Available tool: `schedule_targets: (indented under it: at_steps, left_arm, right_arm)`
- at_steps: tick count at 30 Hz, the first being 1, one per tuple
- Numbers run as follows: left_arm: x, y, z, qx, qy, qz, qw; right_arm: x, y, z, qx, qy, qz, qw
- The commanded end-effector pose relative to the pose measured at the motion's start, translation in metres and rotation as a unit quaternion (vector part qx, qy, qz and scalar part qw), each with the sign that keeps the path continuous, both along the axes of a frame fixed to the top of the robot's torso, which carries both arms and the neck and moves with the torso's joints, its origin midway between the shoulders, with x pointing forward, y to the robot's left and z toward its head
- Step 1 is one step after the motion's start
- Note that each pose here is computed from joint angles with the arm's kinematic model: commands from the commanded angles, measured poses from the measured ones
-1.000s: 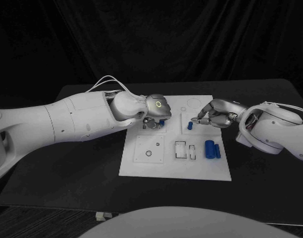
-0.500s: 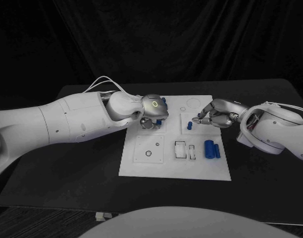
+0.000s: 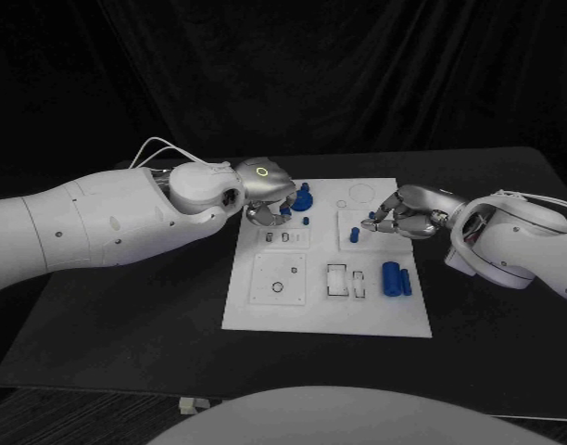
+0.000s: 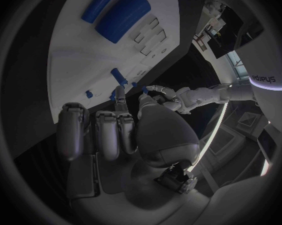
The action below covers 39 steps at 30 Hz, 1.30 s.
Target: Assemble the parts on the task board
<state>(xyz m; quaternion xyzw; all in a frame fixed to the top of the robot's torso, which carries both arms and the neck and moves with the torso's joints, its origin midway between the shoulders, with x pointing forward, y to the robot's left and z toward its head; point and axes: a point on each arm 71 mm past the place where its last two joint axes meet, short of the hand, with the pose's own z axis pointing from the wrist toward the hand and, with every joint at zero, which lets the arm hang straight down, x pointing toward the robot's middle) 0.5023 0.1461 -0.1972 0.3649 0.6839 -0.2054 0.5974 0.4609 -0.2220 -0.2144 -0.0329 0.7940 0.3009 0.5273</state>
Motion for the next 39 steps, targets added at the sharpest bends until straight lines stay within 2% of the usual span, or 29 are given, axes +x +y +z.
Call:
schedule_targets:
  at_steps: [1, 2, 3, 5, 6, 10, 13, 19, 25, 39]
  left_arm:
    - [0.0050, 0.009, -0.0007, -0.073, 0.109, 0.112, 0.985]
    - [0.0049, 0.011, -0.0020, -0.085, 0.138, 0.136, 0.977]
    - [0.0049, 0.012, -0.0022, -0.087, 0.142, 0.140, 0.976]
    - [0.0035, 0.016, -0.0044, -0.101, 0.183, 0.177, 0.962]
    - [0.0027, 0.017, -0.0051, -0.105, 0.193, 0.188, 0.957]
    - [0.0000, 0.021, -0.0062, -0.116, 0.215, 0.223, 0.944]
    - [-0.0015, 0.025, -0.0080, -0.130, 0.240, 0.258, 0.927]
    - [-0.0048, 0.029, -0.0128, -0.131, 0.278, 0.307, 0.901]
    - [-0.0049, 0.028, -0.0156, -0.121, 0.291, 0.331, 0.889]
    - [-0.0014, 0.015, -0.0161, -0.123, 0.292, 0.329, 0.890]
  right_arm:
    - [-0.001, -0.001, -0.001, -0.003, 0.002, -0.008, 1.000]
    - [-0.001, -0.001, 0.000, -0.003, 0.001, -0.009, 1.000]
    - [-0.001, -0.001, 0.000, -0.003, 0.001, -0.009, 1.000]
    - [-0.002, -0.001, 0.000, -0.002, -0.001, -0.010, 1.000]
    - [-0.002, -0.002, 0.000, -0.001, -0.001, -0.010, 1.000]
    - [-0.002, -0.002, 0.000, -0.003, 0.001, -0.011, 1.000]
    - [-0.002, -0.002, 0.000, -0.004, 0.002, -0.010, 1.000]
    - [-0.002, 0.000, 0.002, -0.001, 0.000, -0.009, 1.000]
    - [-0.002, 0.002, 0.005, 0.007, 0.002, -0.010, 1.000]
    - [-0.001, 0.005, 0.006, 0.009, 0.006, -0.007, 1.000]
